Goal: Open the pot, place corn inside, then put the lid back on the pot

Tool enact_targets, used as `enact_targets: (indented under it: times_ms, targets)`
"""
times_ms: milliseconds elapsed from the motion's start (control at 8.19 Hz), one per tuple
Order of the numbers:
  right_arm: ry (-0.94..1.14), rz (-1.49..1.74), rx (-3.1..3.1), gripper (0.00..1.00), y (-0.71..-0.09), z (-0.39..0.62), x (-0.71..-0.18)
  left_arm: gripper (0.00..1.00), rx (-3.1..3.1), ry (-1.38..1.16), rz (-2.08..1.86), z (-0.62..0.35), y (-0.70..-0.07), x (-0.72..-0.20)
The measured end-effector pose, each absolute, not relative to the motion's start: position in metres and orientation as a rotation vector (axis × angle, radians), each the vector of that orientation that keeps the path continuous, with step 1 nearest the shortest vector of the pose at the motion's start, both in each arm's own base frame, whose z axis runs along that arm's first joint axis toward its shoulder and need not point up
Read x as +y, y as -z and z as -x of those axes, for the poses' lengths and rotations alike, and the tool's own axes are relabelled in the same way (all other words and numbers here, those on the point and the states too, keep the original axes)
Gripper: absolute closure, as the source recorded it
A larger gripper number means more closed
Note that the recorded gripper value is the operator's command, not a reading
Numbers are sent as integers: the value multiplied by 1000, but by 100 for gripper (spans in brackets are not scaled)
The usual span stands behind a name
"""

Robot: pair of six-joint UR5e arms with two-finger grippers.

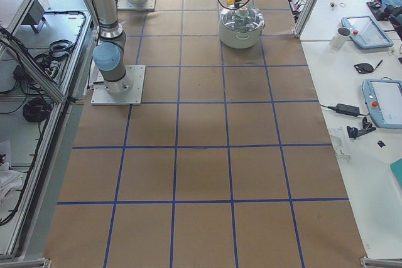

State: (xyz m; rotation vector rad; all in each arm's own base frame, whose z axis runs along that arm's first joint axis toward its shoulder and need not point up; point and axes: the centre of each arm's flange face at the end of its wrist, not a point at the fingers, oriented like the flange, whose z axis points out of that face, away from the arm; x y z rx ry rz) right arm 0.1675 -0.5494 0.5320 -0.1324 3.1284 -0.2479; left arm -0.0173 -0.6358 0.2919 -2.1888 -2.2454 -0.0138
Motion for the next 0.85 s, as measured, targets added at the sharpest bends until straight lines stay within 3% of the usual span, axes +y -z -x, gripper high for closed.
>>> enact_targets:
  times_ms: [855]
  targets:
    - [244,62,3131,0,-522,-189,-571,0,-2161,118,2142,16,-222,-643]
